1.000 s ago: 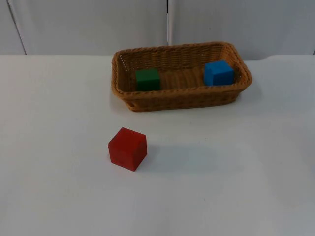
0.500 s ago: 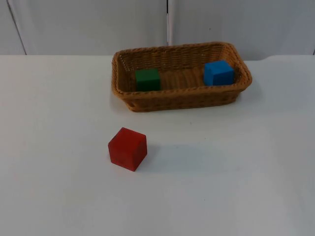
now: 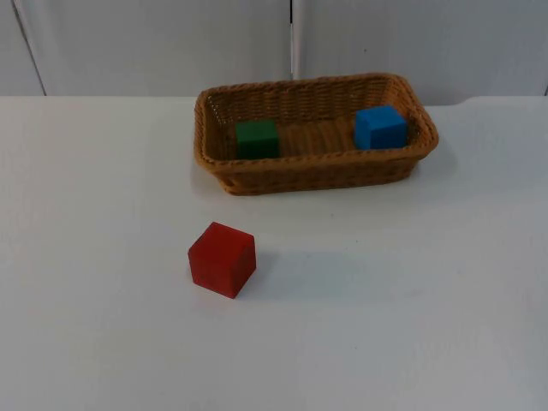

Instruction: Pick up one cube with each hand and place exactly two cubes into the same basket, leaving the remaining cube outside.

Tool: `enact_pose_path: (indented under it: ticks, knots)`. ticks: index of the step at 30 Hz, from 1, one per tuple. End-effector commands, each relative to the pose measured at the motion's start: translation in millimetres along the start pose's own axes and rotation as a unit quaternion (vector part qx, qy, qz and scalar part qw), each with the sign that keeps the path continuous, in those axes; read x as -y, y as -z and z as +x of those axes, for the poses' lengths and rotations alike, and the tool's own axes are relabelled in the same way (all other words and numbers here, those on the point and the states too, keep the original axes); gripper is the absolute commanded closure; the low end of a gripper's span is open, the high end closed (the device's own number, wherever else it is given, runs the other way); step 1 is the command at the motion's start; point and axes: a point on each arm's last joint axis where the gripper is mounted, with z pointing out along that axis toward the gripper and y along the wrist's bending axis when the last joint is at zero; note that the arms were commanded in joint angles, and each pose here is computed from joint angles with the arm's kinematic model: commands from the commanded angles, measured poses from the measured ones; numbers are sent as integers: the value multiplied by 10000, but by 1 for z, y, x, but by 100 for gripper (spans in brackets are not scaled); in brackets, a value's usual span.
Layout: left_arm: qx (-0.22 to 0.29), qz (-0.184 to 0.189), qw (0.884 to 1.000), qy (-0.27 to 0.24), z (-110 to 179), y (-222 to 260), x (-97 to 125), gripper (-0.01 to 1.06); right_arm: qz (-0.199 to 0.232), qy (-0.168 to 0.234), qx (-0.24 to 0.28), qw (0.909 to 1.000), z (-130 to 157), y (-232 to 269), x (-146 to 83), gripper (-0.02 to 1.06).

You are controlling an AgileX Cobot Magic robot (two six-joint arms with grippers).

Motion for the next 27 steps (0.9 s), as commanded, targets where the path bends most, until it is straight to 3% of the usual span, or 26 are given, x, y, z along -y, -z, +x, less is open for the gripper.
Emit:
enact_pose_path:
  ticks: [1, 13, 19, 27]
  knots:
    - [-134, -19, 9999, 99, 5, -4, -1, 19, -10, 5, -6, 10000, 4, 6, -1, 42]
    - [-1031, -114, 9945, 116, 49, -53, -5, 19, -17, 14, 10, 10000, 37, 20, -3, 42]
    - [-957, -109, 9953, 123, 48, -55, -5, 19, -10, 19, 137, 9999, 48, 26, -4, 42]
    - [-1062, -121, 9942, 117, 52, -56, -6, 19, -153, 55, -181, 9997, 52, 29, -6, 42]
